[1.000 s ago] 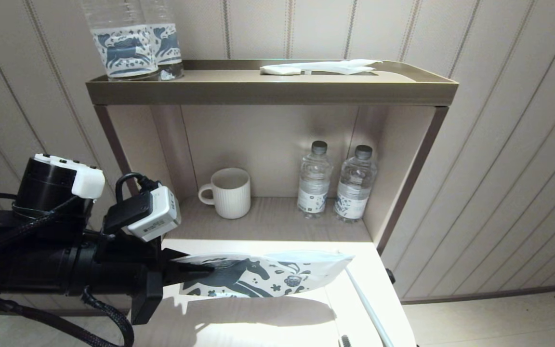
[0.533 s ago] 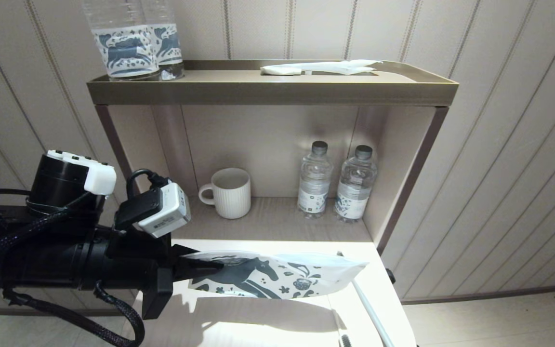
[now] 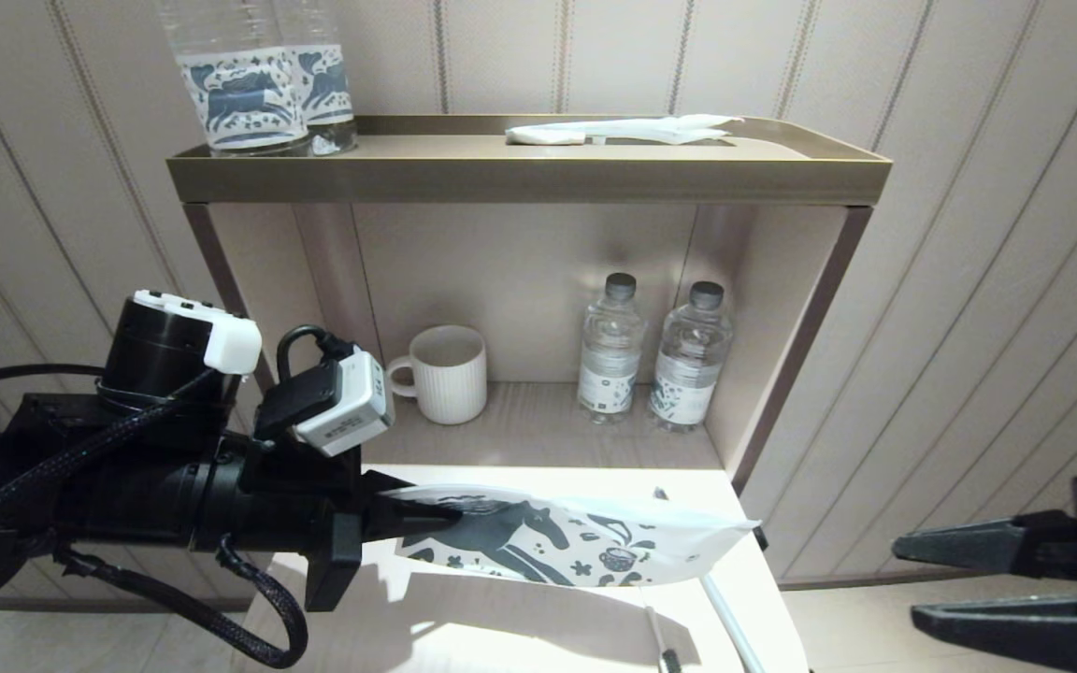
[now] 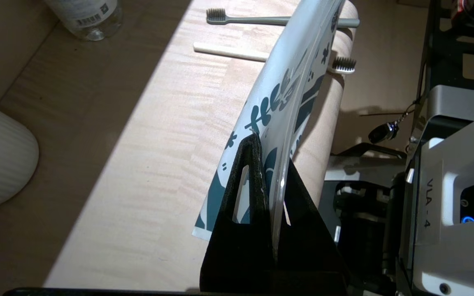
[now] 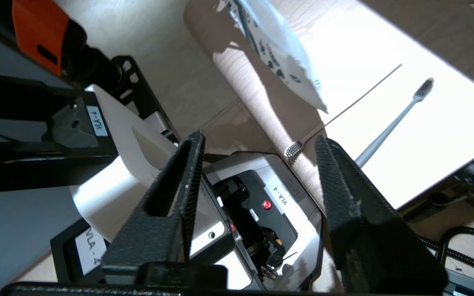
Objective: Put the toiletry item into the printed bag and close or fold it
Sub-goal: Open the storage bag
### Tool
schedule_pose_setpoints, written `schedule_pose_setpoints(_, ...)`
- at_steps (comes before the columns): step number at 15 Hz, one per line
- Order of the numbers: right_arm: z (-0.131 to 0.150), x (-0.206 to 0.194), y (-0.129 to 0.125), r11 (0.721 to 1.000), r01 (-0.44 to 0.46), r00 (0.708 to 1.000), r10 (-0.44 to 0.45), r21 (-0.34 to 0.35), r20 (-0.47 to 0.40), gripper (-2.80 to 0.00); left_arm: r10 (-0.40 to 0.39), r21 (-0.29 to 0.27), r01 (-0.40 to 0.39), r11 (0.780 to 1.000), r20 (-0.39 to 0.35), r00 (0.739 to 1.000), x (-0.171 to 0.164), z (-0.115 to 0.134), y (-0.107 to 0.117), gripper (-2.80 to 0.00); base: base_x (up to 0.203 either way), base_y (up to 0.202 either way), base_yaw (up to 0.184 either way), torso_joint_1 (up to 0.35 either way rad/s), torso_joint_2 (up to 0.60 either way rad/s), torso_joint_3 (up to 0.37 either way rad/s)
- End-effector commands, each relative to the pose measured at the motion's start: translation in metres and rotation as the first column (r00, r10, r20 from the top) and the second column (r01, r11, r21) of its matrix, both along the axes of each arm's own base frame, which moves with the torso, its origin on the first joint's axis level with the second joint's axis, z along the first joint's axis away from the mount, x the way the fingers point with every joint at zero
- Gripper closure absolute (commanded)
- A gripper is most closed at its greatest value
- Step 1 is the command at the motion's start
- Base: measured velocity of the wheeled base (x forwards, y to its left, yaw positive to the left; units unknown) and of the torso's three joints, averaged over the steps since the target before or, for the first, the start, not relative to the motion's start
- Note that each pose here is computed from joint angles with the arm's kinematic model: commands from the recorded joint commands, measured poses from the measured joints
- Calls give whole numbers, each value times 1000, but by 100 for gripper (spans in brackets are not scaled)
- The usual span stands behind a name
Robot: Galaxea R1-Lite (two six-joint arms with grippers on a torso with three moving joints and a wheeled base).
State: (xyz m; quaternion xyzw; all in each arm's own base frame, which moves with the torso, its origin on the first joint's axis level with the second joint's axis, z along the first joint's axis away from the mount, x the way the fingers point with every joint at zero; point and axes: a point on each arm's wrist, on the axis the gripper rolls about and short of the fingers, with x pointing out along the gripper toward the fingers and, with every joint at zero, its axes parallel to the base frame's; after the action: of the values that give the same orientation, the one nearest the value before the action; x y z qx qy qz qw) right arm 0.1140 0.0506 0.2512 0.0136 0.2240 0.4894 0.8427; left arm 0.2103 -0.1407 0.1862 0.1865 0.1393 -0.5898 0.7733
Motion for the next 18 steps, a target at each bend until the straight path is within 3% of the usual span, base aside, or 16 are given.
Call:
schedule_pose_setpoints(1,-18,23,18,995,-90,992,86,-43,-88,-280,-18,-3,18,1000,5,1000,-1,1,-3,0,0,0,0,0,0,0)
schedule_pose_setpoints(4,-31,43,36,984,-162,985,157,-73,-75,-280,-33,-4,34,999,7,999,-2,2,-8,0,0,0,0,0,0,0)
schedule_pose_setpoints(14,-55,97,70,979,-195,981,194,-60,-18,-280,-70,-3,70,998,5,998,2,1,-21,0,0,0,0,0,0,0)
schedule_pose_setpoints(15,-56,98,71,980,-190,982,189,-66,-18,-156,-70,-1,70,998,4,998,2,0,-21,0,0,0,0,0,0,0)
schedule_pose_setpoints(16,-56,97,74,981,-178,984,178,-82,-15,0,-71,-3,71,998,8,997,2,1,-22,0,0,0,0,0,0,0)
schedule_pose_setpoints(18,-56,97,76,981,-169,986,168,-93,-12,0,-69,-2,69,998,10,998,4,1,-23,0,0,0,0,0,0,0)
